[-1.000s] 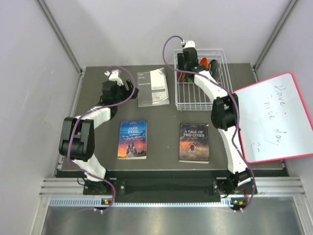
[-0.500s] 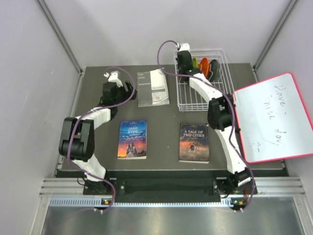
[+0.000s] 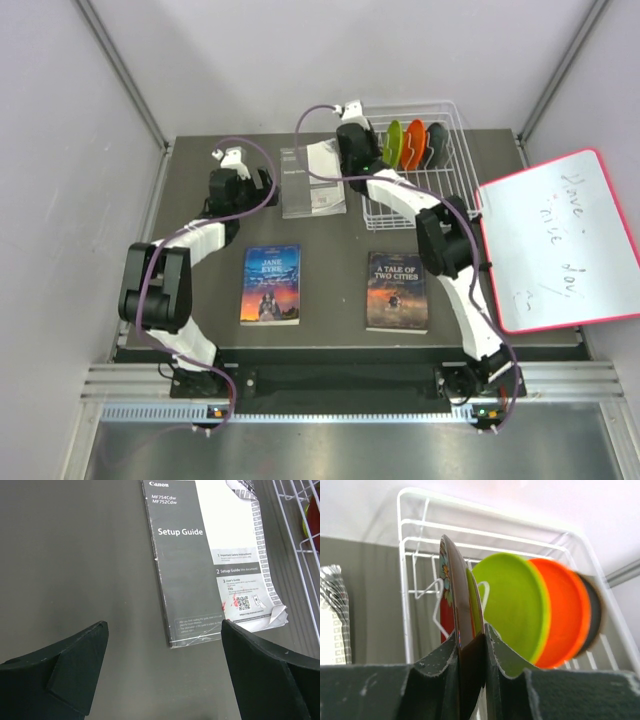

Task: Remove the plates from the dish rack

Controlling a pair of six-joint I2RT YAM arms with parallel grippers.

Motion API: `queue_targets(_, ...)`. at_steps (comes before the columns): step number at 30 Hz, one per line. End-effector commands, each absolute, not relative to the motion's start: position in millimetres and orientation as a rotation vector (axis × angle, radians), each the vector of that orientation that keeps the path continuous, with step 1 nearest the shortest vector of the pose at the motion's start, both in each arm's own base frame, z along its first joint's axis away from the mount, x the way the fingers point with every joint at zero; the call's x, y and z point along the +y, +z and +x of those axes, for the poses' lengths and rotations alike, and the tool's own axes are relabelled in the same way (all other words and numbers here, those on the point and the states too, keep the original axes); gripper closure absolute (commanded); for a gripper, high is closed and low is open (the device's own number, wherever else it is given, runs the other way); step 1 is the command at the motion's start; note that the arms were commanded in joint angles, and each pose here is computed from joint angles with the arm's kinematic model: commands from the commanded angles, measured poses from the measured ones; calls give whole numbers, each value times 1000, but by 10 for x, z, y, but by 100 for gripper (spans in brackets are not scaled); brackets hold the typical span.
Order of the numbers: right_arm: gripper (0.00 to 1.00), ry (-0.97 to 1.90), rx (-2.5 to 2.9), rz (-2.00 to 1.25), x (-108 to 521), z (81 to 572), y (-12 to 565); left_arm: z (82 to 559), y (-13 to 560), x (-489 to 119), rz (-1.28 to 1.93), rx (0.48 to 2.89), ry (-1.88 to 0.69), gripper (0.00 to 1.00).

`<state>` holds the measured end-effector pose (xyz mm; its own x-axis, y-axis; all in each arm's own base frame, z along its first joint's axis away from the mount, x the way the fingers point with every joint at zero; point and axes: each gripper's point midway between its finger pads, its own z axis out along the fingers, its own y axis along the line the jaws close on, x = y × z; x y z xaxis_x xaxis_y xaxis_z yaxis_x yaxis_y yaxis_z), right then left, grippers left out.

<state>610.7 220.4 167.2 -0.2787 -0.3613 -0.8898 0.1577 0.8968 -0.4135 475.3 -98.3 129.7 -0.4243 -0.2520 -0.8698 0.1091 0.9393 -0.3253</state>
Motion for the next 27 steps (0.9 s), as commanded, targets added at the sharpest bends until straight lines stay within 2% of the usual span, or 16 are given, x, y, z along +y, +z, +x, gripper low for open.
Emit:
queue_targets(1,100,-435,1516,96,1971,5773,3320,4763,1622,-1003,-43,1904,-404,1)
queue_targets(6,100,-432,1480,125,1869,5512,3697,4746,1670,-1123,-8,1901,-477,1)
queue_targets(8,100,-423,1505,103,1868,5421,3672,4717,1726,-1198,19,1884,-524,1)
queue_targets(9,100,-339,1489,64,1922,5330,3867,4709,1754,-1232,24,1870,-550,1)
queue_targets(10,100,-268,1555,10,1999,5289,3704,4697,1796,-1264,36,1856,-574,1)
queue_targets(12,100,-4,1564,-28,2163,5108,3897,4661,1943,-1418,68,1800,-690,1)
queue_targets(13,100,72,1624,-66,2218,5027,3706,4628,1994,-1501,93,1780,-748,1)
queue_targets(15,100,330,1628,-91,2318,4848,3829,4549,2088,-1712,141,1756,-917,2)
queue_targets(20,100,660,1711,-199,2542,4483,3553,4469,2351,-2008,142,1623,-1247,7)
queue_targets(27,100,1045,1688,-251,2879,4141,3213,4400,2438,-2121,94,1451,-1525,14)
